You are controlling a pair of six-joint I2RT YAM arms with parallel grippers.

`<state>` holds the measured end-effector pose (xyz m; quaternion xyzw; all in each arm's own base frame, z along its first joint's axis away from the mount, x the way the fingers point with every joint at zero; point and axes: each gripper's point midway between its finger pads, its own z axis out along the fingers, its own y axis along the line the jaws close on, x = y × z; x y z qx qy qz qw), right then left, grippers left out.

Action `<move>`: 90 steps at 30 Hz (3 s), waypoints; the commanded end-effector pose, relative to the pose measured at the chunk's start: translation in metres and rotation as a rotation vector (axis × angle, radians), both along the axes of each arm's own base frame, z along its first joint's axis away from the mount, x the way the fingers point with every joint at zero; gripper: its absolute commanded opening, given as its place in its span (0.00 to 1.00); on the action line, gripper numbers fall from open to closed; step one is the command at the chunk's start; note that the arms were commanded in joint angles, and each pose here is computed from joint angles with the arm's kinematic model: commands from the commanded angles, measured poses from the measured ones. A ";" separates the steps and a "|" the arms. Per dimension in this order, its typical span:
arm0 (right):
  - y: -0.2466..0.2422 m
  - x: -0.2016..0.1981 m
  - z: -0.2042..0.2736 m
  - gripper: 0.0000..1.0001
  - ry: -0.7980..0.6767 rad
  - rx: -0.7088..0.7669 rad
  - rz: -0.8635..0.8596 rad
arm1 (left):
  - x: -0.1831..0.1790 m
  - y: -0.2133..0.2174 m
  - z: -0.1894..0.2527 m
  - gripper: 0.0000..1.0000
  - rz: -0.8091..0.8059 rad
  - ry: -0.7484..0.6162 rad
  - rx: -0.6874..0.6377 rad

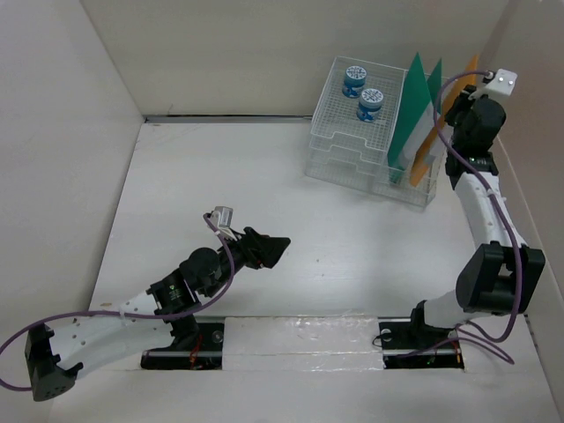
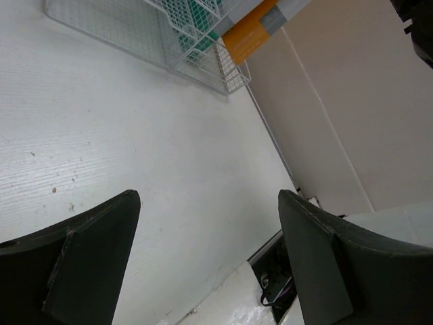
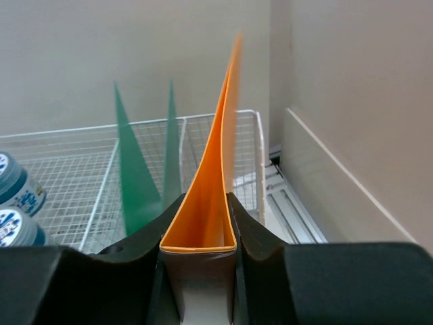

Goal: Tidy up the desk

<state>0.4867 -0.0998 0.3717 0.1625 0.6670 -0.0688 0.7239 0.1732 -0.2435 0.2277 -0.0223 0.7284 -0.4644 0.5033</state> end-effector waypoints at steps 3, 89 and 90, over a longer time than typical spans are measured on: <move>0.018 -0.025 0.078 0.00 -0.348 -0.196 -0.044 | -0.001 -0.001 0.008 0.79 -0.009 -0.023 -0.028; 0.004 -0.011 0.092 0.00 -0.680 -0.297 -0.052 | 0.020 -0.006 0.011 0.78 0.086 0.030 0.008; 0.004 -0.010 0.091 0.00 -0.682 -0.301 -0.051 | 0.020 -0.007 0.011 0.78 0.087 0.030 0.008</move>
